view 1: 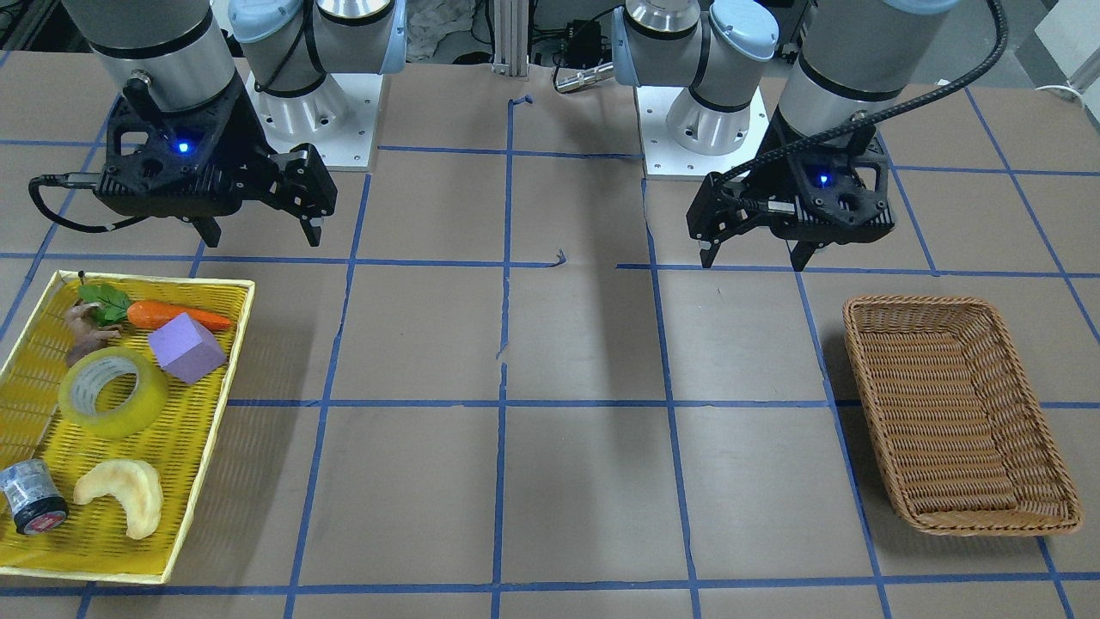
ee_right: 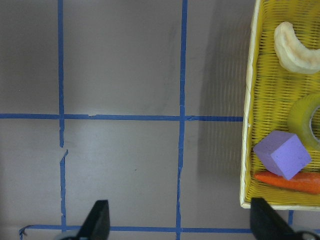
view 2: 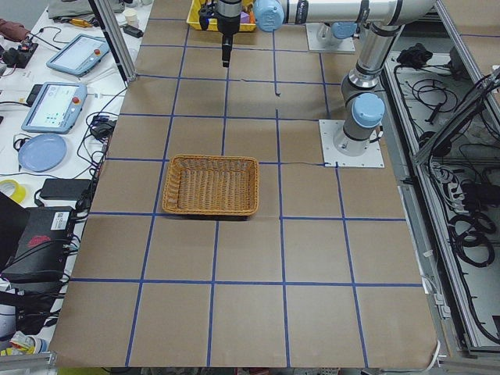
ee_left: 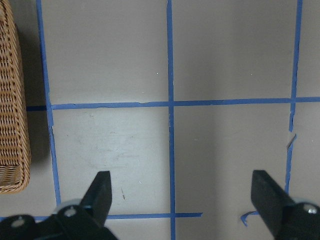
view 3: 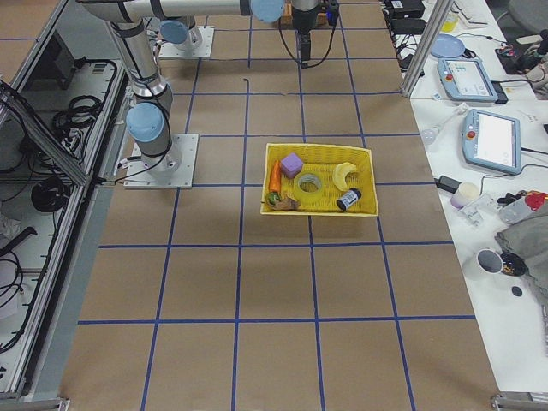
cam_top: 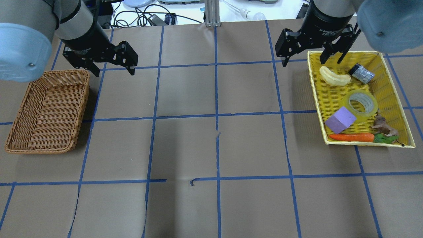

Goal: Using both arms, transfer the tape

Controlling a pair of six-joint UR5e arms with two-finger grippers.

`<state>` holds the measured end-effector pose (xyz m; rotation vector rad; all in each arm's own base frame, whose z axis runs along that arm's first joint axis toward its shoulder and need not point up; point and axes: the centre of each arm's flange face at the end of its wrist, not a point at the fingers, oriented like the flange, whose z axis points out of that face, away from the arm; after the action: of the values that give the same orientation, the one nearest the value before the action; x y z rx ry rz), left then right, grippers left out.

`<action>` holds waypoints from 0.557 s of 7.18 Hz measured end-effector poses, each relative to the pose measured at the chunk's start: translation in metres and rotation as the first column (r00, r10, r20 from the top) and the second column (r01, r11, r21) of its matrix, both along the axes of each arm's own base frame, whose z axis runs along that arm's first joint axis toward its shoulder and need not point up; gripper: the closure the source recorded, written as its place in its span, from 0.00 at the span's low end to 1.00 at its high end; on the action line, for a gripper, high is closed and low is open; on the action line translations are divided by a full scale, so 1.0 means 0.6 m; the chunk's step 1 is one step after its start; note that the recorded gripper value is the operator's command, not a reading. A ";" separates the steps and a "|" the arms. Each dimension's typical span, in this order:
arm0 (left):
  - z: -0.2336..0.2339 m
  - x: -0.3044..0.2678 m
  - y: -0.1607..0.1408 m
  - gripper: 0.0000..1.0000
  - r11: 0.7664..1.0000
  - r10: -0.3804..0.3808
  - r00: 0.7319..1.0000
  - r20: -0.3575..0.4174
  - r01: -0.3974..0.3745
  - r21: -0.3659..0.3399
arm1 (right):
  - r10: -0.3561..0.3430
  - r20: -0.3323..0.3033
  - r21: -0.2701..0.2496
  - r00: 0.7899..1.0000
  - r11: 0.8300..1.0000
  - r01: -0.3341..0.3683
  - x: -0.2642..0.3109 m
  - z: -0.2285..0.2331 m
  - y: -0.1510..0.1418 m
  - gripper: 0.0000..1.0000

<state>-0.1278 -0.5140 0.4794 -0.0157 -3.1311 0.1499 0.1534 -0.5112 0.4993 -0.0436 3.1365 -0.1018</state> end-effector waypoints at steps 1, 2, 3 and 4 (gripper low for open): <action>0.001 0.001 0.001 0.00 1.000 0.000 1.000 0.001 0.000 0.001 | 0.000 0.000 0.001 1.000 1.000 0.000 0.000 -0.001 0.000 0.00; 0.002 0.002 0.004 0.00 1.000 0.001 1.000 0.005 -0.001 0.004 | 0.000 -0.001 0.003 1.000 1.000 0.000 0.000 -0.001 0.000 0.00; 0.003 0.002 0.005 0.00 1.000 0.002 1.000 0.008 -0.002 0.006 | 0.000 -0.001 0.003 1.000 1.000 0.000 0.000 0.000 0.000 0.00; 0.003 0.003 0.007 0.00 1.000 0.002 1.000 0.008 -0.002 0.008 | 0.000 -0.002 0.005 1.000 1.000 0.000 0.000 -0.001 0.000 0.00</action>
<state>-0.1263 -0.5101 0.4812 -0.0129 -3.1402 0.1371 0.1532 -0.5114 0.4990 -0.0437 3.1383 -0.0938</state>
